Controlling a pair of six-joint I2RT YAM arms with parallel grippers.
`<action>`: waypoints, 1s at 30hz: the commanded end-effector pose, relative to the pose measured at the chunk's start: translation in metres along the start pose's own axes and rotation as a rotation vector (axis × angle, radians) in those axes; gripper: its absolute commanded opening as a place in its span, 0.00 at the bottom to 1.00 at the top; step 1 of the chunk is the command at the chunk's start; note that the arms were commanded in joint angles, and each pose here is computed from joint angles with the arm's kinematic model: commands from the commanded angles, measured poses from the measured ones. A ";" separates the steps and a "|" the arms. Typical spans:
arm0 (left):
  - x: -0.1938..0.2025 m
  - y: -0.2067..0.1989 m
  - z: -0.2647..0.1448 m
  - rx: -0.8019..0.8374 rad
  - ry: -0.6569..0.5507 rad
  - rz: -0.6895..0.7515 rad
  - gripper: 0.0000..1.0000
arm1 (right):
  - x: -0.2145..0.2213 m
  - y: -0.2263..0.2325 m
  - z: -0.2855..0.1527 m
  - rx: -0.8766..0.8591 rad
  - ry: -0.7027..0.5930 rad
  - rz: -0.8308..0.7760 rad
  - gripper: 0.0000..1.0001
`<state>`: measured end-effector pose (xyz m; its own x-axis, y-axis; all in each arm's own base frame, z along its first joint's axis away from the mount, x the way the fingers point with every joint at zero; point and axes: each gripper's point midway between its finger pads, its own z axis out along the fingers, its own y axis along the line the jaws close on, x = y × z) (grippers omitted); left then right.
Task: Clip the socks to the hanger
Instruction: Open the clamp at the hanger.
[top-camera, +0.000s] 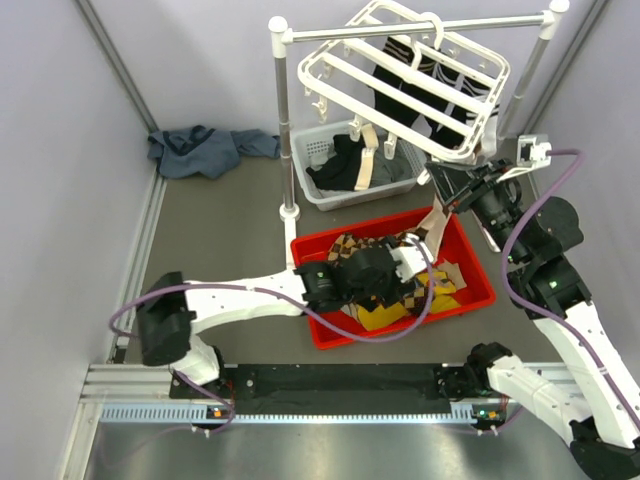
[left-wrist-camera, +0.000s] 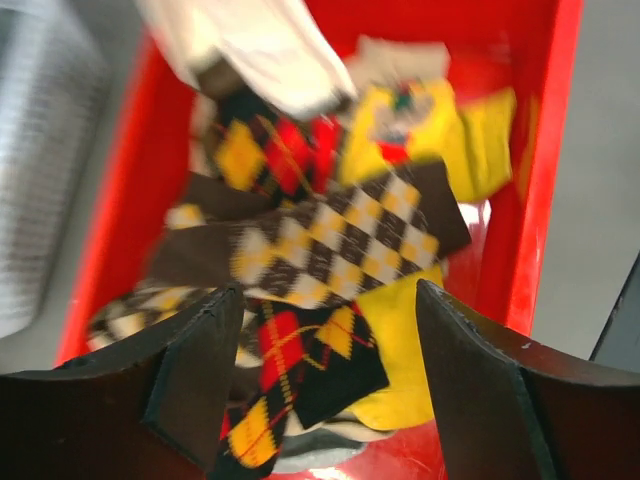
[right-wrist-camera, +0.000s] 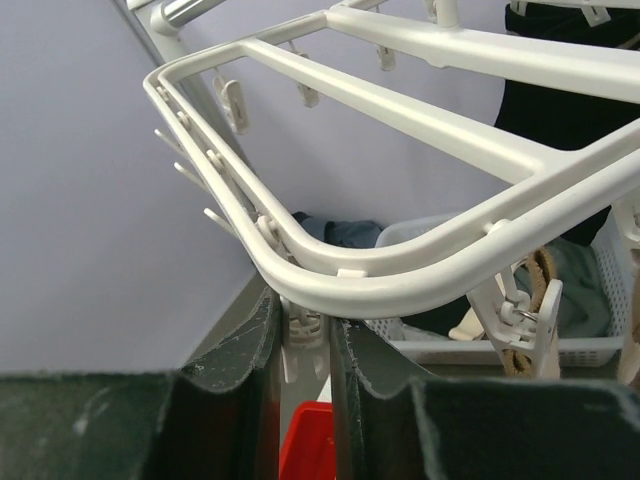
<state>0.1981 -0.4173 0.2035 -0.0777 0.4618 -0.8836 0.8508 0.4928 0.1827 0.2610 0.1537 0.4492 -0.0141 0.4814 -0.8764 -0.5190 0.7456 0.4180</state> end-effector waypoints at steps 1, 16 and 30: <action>0.005 -0.033 0.016 0.153 0.053 0.077 0.73 | -0.010 -0.002 -0.006 0.017 -0.030 -0.047 0.00; 0.062 -0.072 0.082 0.335 0.224 0.408 0.50 | -0.009 -0.007 -0.008 0.034 -0.029 -0.072 0.00; 0.107 -0.067 0.127 0.397 0.326 0.387 0.32 | 0.002 -0.015 -0.004 0.053 -0.003 -0.095 0.00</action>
<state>0.1938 -0.4862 0.0389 0.1639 0.7956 -0.5832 0.9703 -0.0234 0.2408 0.2617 0.1448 0.4428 0.0237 0.4275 -0.9037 -0.4888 0.7935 0.3626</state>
